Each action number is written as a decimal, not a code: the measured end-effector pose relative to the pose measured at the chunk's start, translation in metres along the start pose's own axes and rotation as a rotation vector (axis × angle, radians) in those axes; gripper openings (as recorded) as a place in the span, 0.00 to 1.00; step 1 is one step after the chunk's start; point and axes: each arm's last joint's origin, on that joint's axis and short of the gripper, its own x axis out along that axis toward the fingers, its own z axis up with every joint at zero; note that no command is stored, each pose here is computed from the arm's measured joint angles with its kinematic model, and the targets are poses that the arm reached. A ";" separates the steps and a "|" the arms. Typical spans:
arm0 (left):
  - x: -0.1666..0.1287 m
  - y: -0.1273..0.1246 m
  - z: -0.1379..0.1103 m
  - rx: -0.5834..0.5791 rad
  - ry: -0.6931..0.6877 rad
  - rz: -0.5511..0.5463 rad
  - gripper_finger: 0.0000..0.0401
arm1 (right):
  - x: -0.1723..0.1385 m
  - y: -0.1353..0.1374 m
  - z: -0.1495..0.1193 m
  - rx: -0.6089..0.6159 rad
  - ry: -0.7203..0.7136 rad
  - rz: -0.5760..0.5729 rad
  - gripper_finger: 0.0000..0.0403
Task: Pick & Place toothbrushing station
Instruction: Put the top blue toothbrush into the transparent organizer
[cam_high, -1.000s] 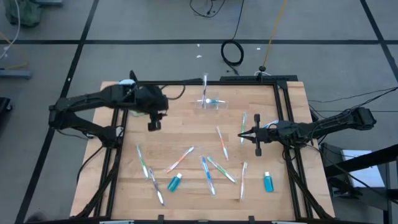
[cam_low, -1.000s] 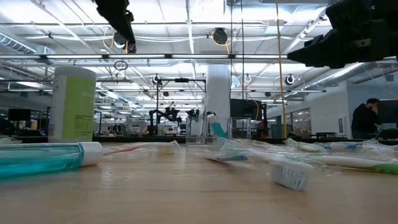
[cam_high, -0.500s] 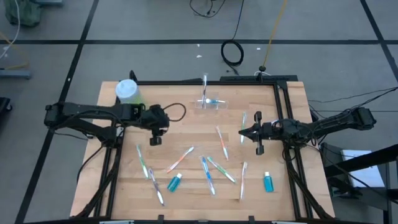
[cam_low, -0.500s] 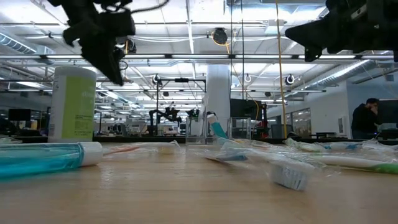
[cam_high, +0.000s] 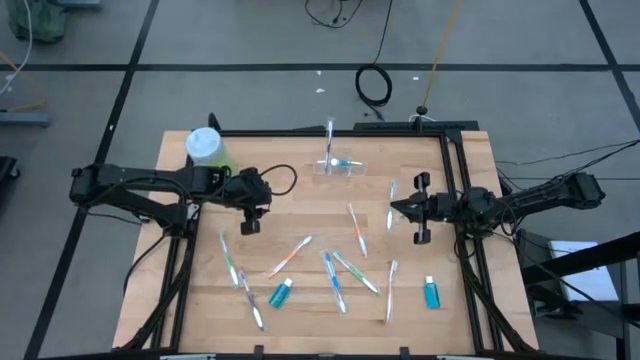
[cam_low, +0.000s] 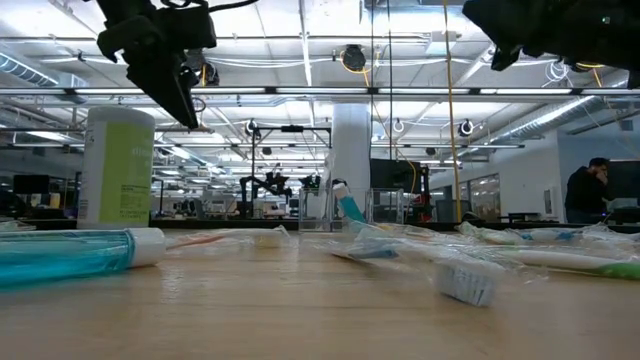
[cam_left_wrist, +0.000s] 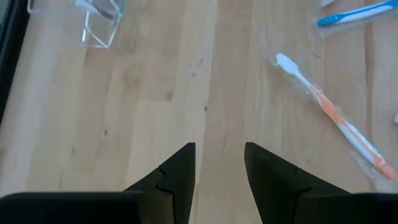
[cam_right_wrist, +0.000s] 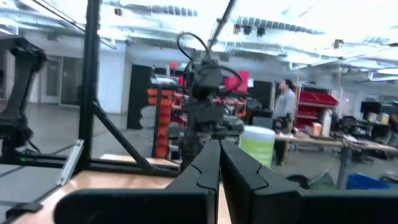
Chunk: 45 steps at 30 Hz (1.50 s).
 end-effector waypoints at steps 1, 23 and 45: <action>0.000 0.000 0.001 0.015 -0.006 0.001 0.36 | 0.000 -0.001 -0.002 0.018 0.020 -0.036 0.02; -0.003 0.003 0.026 0.204 -0.262 0.073 0.36 | 0.096 -0.003 0.042 0.076 0.736 -0.539 0.01; -0.002 0.002 0.026 0.133 -0.261 0.061 0.36 | -0.014 -0.003 -0.066 0.646 1.406 -0.964 0.29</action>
